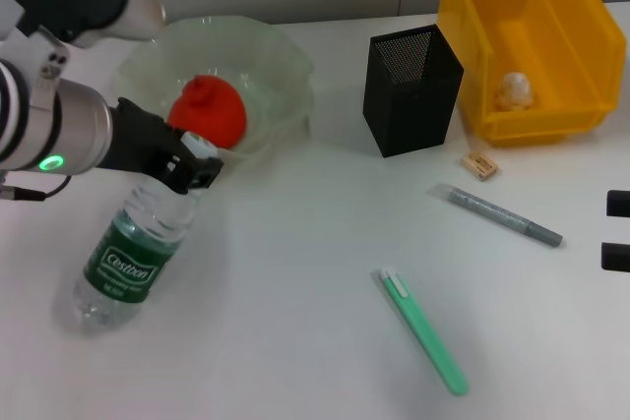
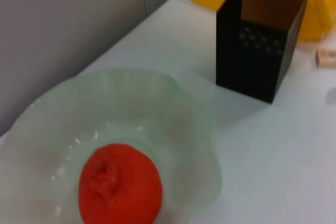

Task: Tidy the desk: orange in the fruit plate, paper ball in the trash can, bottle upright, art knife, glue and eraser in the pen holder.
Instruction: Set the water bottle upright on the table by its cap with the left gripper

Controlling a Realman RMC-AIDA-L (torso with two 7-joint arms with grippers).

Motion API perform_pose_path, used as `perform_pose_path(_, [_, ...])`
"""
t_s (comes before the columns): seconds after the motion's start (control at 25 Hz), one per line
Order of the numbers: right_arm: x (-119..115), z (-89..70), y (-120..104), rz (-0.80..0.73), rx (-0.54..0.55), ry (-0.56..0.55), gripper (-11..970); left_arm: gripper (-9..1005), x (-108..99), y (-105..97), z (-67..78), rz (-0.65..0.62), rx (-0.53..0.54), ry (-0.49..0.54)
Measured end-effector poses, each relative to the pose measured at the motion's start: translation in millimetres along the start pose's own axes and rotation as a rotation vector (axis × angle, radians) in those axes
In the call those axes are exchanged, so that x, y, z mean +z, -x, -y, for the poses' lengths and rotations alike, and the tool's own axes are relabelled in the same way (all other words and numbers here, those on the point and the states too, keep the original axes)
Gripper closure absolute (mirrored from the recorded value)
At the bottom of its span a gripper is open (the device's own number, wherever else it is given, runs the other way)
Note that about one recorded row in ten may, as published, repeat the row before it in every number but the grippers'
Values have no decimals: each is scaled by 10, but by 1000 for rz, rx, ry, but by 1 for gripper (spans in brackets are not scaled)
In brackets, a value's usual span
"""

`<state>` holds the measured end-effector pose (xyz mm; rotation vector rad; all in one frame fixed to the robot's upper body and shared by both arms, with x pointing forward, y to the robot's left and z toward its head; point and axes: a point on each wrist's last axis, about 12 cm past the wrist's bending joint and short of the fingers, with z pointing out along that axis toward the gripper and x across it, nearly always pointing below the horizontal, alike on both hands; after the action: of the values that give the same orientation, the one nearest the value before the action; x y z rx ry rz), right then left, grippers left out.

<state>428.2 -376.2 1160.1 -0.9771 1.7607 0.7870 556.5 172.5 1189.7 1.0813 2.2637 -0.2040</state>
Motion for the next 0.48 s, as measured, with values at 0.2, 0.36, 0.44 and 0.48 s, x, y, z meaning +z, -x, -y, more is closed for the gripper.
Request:
perform_pose_path(0.2, [8,5,3,3,0,3,462,546,-90,-18,-72,56,-31,-2])
perform_pose_path(0.36, [9,5,2,3,1,3,464,546,-130,-32,-84,76,-26,14])
perform_pose_path(0.44, [10,6,3,3,0,3,466,546,-150,-41,-89,94,-24,26])
perform_pose_path(0.48, [11,7,4,3,0,4,466,547,-156,-52,-92,101,-27,31])
